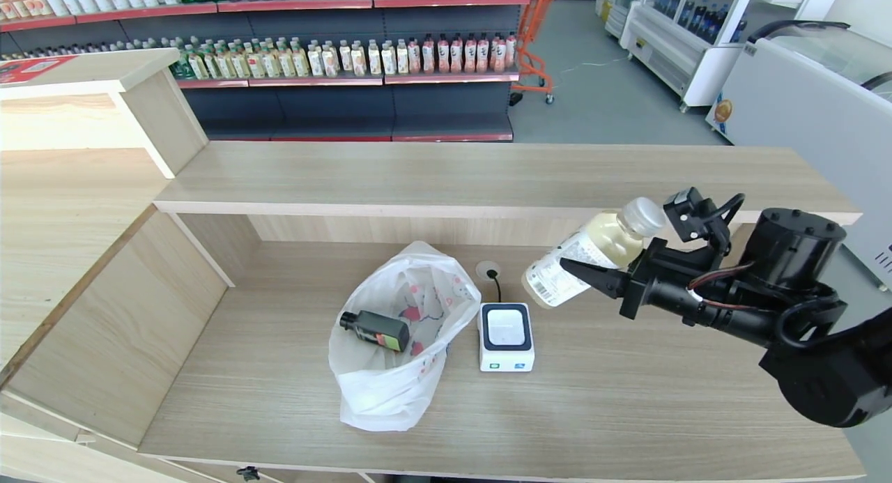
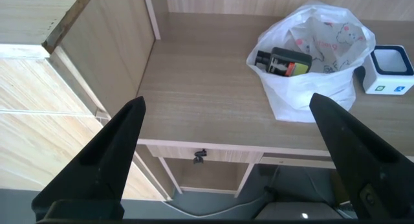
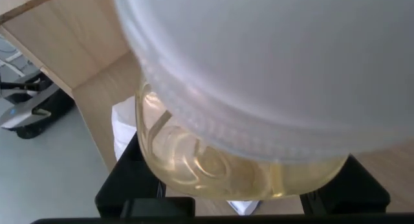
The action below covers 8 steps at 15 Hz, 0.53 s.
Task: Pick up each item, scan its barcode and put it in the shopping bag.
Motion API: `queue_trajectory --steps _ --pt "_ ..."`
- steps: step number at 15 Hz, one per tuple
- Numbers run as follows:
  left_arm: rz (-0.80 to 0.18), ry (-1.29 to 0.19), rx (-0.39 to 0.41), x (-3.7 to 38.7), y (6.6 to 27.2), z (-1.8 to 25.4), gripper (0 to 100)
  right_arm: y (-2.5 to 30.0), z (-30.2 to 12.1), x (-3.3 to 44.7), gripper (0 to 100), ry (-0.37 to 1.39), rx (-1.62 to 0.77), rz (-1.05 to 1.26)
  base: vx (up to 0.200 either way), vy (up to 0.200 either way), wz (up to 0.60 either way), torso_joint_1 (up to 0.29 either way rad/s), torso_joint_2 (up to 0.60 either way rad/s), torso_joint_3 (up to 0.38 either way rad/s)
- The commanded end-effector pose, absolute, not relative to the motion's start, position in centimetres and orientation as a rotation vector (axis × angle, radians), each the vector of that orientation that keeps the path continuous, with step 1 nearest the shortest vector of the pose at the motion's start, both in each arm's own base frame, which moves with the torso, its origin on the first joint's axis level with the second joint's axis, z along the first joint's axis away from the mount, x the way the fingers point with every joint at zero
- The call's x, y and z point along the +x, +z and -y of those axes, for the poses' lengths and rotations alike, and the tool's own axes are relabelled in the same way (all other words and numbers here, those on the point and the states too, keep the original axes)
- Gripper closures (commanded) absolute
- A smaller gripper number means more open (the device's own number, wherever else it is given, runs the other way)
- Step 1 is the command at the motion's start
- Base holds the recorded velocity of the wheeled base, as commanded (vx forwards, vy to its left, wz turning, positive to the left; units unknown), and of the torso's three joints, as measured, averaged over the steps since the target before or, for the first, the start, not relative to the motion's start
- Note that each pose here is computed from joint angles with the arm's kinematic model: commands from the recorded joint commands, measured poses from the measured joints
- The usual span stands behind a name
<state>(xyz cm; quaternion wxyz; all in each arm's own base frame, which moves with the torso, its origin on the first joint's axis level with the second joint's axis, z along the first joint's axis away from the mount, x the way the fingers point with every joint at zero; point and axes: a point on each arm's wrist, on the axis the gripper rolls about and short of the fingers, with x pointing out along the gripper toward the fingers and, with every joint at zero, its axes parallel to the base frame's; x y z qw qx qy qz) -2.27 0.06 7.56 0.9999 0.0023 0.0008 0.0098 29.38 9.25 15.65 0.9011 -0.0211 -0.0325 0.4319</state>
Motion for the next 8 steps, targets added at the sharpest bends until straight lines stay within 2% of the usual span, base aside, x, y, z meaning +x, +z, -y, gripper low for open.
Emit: queue_trajectory --steps 1,8 --pt "-0.003 0.020 0.005 -2.3 7.6 -0.1 0 17.0 -8.9 28.2 100 0.888 -0.036 0.101 0.000 0.000 0.00 0.000 0.00 0.000" --pt "-0.002 0.020 0.009 -2.3 7.6 -0.1 0 16.6 -8.6 27.2 100 0.826 0.102 0.014 0.000 0.000 0.00 0.000 0.00 0.000"
